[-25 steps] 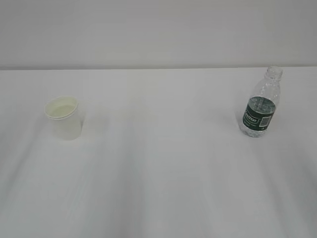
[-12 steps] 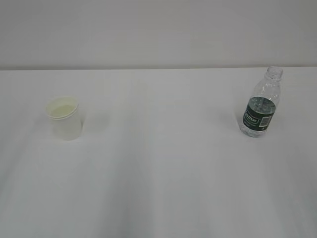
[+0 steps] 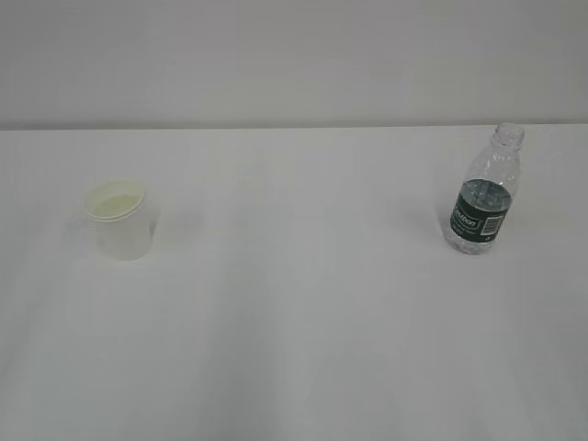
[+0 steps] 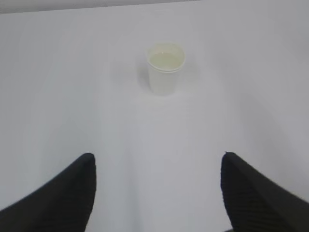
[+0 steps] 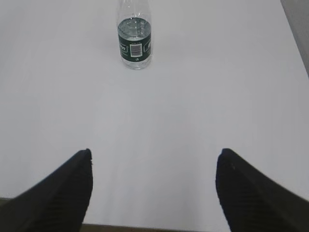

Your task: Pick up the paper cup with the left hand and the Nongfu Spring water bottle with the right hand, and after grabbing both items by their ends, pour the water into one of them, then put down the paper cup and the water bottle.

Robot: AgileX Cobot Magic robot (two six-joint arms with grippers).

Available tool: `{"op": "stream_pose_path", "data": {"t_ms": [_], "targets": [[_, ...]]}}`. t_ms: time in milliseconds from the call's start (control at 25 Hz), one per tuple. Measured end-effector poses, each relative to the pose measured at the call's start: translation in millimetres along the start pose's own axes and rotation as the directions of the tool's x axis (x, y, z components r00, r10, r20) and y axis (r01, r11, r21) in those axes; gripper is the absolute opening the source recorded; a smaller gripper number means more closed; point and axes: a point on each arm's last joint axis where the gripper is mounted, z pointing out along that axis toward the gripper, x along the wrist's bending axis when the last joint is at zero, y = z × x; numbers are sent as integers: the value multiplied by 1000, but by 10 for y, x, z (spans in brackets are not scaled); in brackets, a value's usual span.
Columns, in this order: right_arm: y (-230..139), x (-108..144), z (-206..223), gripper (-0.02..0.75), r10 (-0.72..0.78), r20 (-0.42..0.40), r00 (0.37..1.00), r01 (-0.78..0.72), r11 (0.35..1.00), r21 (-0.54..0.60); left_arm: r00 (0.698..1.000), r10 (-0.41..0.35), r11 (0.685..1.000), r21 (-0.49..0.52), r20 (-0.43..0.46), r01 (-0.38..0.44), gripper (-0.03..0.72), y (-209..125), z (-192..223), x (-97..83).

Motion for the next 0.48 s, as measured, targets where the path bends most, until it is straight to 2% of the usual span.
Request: {"op": "stream_pose_path", "data": {"t_ms": [200,480], "targets": [[-102,-7,-71,592,11,3,1000,-11,1000,28,1000,-24,1000,20,-2,24,575,-177,-213,13],[-220,-14,-146,592,22,7,1000,-23,998,58,999,-33,997,75,-18,34,566,-309,-308,32]]}}
